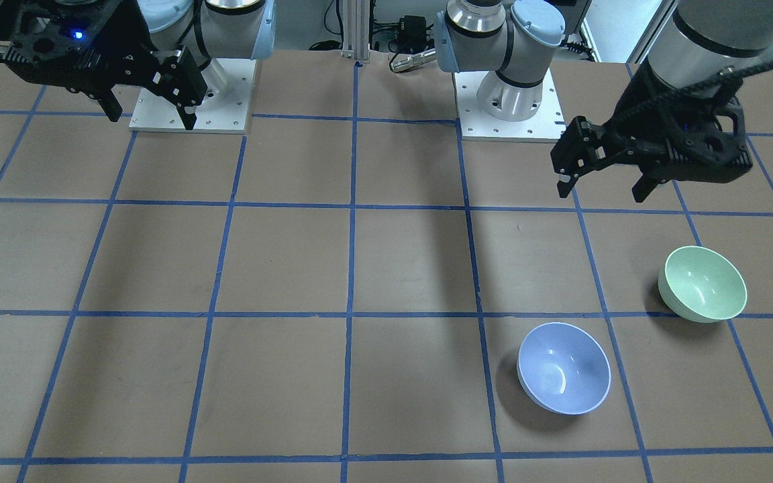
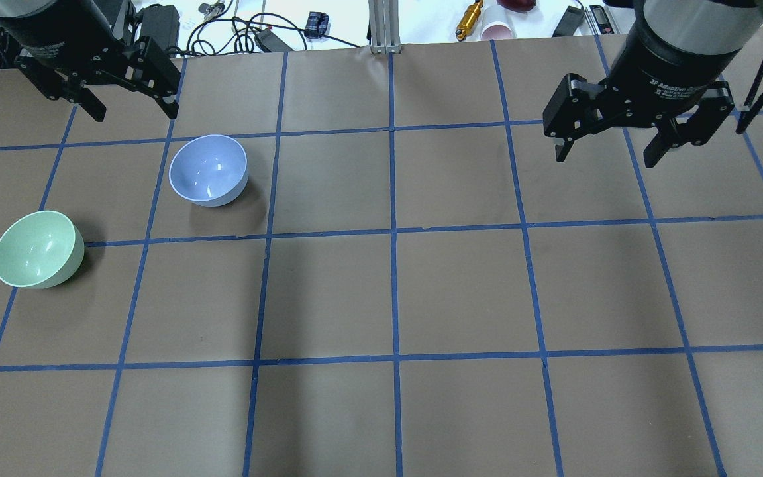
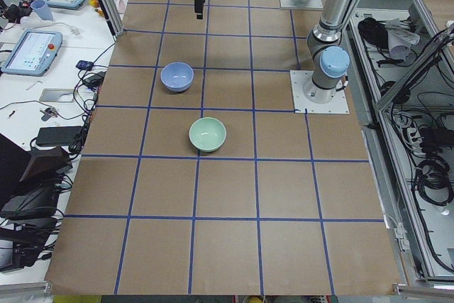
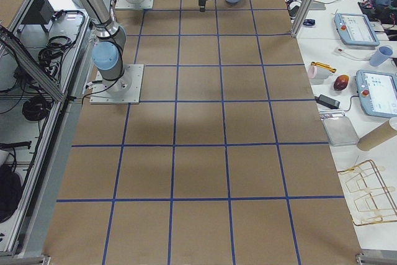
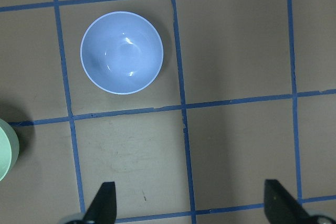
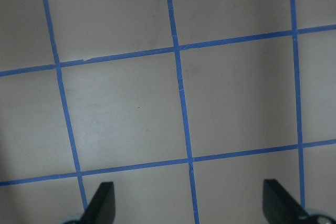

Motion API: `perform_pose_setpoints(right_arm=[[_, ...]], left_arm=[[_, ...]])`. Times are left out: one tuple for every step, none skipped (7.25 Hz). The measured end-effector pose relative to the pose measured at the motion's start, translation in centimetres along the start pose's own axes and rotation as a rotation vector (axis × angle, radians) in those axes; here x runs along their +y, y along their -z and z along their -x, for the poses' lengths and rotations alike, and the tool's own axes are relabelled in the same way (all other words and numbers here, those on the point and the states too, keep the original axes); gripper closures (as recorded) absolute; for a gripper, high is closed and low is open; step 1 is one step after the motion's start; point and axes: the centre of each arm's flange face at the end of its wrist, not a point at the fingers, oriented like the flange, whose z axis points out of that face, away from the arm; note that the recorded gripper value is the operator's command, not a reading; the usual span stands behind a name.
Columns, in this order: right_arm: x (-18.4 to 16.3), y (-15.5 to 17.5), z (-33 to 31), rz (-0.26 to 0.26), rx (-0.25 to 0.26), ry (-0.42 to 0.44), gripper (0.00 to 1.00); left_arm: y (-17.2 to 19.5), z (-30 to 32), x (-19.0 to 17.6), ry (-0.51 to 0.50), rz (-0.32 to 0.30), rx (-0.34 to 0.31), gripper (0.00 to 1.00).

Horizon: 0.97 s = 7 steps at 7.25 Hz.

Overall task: Stack green bowl on blue bowl
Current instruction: 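Move the left gripper down toward the pale green bowl's rim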

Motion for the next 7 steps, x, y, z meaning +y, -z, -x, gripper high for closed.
perform_pose_setpoints(right_arm=[[0.0,0.0,0.0,0.000,0.000,0.000,0.00],[0.0,0.0,0.0,0.000,0.000,0.000,0.00],[0.0,0.0,0.0,0.000,0.000,0.000,0.00],[0.0,0.0,0.0,0.000,0.000,0.000,0.00],[0.0,0.0,0.0,0.000,0.000,0.000,0.00],[0.0,0.0,0.0,0.000,0.000,0.000,0.00],[0.0,0.0,0.0,0.000,0.000,0.000,0.00]], left_arm=[[-1.0,2.6,-0.4,0.045,0.019,0.002,0.00],[-2.3,4.7,-0.6,0.076,0.042,0.004,0.00],[-3.9,6.5,-0.9,0.090,0.064,-0.006,0.00],[-5.3,8.9,-1.2,0.098,0.082,-0.028,0.00],[-6.1,11.9,-1.3,0.103,0.098,-0.037,0.00],[-6.9,15.2,-1.0,0.086,0.115,-0.035,0.00],[-8.0,18.5,-0.6,0.048,0.129,-0.027,0.00]])
